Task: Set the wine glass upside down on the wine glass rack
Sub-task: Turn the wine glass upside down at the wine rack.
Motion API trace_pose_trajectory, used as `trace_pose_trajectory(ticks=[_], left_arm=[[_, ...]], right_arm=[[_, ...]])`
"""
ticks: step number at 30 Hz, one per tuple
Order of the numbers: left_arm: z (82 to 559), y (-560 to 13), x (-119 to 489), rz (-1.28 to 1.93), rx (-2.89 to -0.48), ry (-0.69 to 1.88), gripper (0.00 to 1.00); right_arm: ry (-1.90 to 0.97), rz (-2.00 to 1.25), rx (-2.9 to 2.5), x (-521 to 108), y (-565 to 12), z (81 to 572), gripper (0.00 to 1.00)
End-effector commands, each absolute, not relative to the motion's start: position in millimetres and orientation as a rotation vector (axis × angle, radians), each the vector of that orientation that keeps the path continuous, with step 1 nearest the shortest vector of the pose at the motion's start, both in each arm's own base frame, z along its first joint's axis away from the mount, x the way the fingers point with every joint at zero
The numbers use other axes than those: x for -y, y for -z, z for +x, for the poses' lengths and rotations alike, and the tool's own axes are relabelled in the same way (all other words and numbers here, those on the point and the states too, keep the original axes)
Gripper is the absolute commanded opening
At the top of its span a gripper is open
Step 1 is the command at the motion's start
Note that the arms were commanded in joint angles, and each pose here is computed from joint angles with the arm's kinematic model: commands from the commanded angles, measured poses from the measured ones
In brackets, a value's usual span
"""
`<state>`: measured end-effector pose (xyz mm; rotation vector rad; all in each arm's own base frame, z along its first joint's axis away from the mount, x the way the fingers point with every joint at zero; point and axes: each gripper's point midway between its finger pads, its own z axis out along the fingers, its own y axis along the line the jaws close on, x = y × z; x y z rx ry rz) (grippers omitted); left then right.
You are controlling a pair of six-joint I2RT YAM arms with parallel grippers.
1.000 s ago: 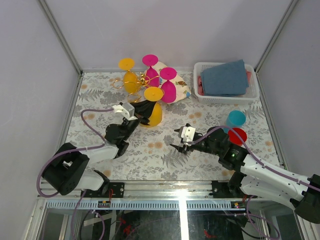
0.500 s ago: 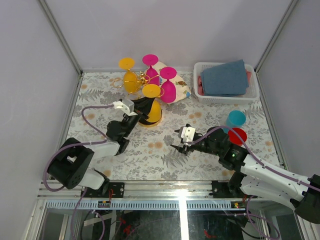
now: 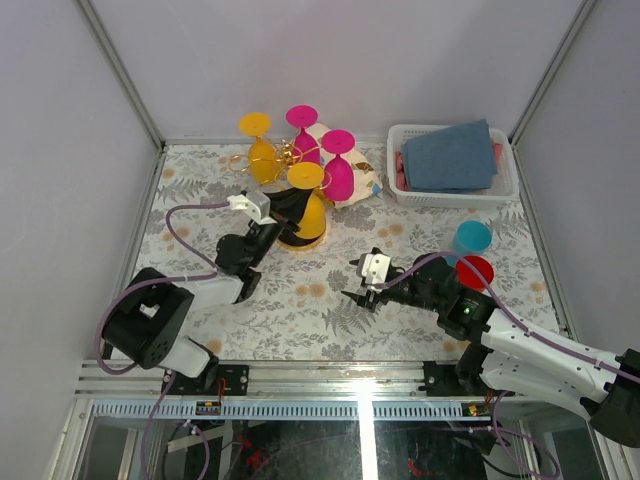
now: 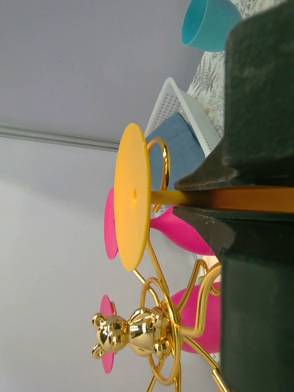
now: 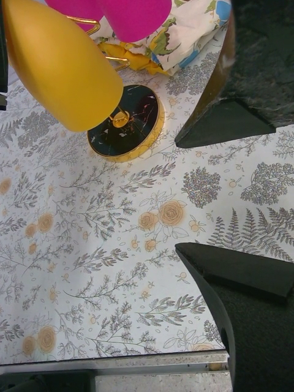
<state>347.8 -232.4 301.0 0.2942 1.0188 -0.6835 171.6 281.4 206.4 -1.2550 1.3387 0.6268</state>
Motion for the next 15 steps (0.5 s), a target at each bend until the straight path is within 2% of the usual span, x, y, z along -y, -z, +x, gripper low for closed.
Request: trace_pose_trajectory(ticks=[1,15], left_arm=[[345,-325,235,0.300,-0.927,0.717,0.00],[370,-317,215,0.114,-0.996,0.650,0.00]], right_arm=[[-0.639,-1.204,-1.277,-286,-234,173,0.70],[-0.640,-1.205,-1.281,-288,-232,174,0.71]])
